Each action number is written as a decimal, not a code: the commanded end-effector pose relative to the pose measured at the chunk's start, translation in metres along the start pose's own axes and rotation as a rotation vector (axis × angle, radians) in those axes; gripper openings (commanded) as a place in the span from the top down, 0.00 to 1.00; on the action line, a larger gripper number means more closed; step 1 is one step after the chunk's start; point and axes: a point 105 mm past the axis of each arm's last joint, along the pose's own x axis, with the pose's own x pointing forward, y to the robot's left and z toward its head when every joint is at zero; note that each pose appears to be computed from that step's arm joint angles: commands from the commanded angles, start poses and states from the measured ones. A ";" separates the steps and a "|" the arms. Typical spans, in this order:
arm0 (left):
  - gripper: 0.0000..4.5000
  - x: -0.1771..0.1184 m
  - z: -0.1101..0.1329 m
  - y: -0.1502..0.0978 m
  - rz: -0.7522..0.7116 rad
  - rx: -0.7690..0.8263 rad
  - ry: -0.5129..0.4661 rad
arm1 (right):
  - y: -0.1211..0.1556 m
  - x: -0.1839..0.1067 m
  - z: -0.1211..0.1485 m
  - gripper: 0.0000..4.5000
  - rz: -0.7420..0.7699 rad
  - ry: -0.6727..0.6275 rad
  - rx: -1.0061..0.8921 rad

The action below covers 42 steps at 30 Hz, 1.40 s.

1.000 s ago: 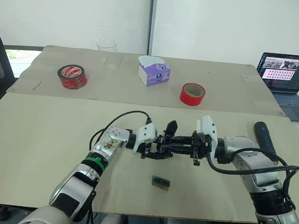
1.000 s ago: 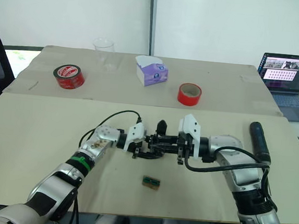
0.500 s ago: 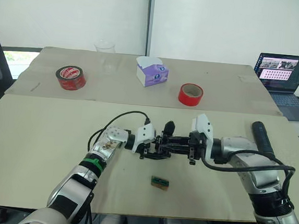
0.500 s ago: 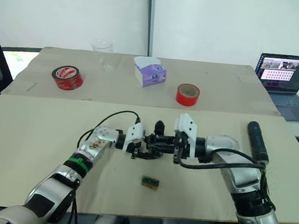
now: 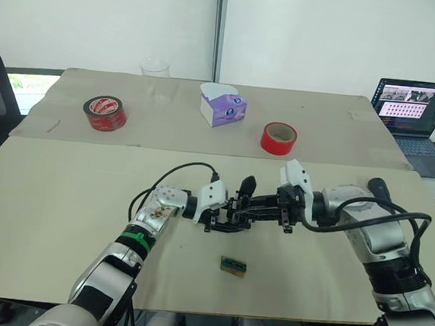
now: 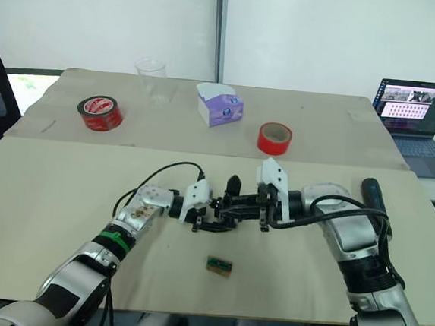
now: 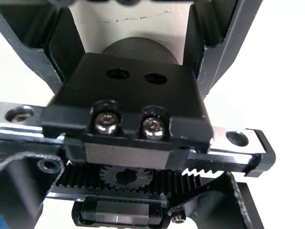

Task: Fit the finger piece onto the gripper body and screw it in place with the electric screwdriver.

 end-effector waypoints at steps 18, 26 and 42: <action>0.49 -0.010 0.019 0.010 0.043 0.048 -0.044 | 0.007 0.000 -0.080 0.93 -0.083 0.278 0.190; 0.49 -0.009 0.019 0.009 0.043 0.046 -0.045 | 0.010 -0.002 -0.084 0.93 -0.067 0.321 0.258; 0.49 -0.008 0.021 0.010 0.043 0.039 -0.049 | -0.005 -0.001 -0.042 0.93 -0.104 0.151 0.139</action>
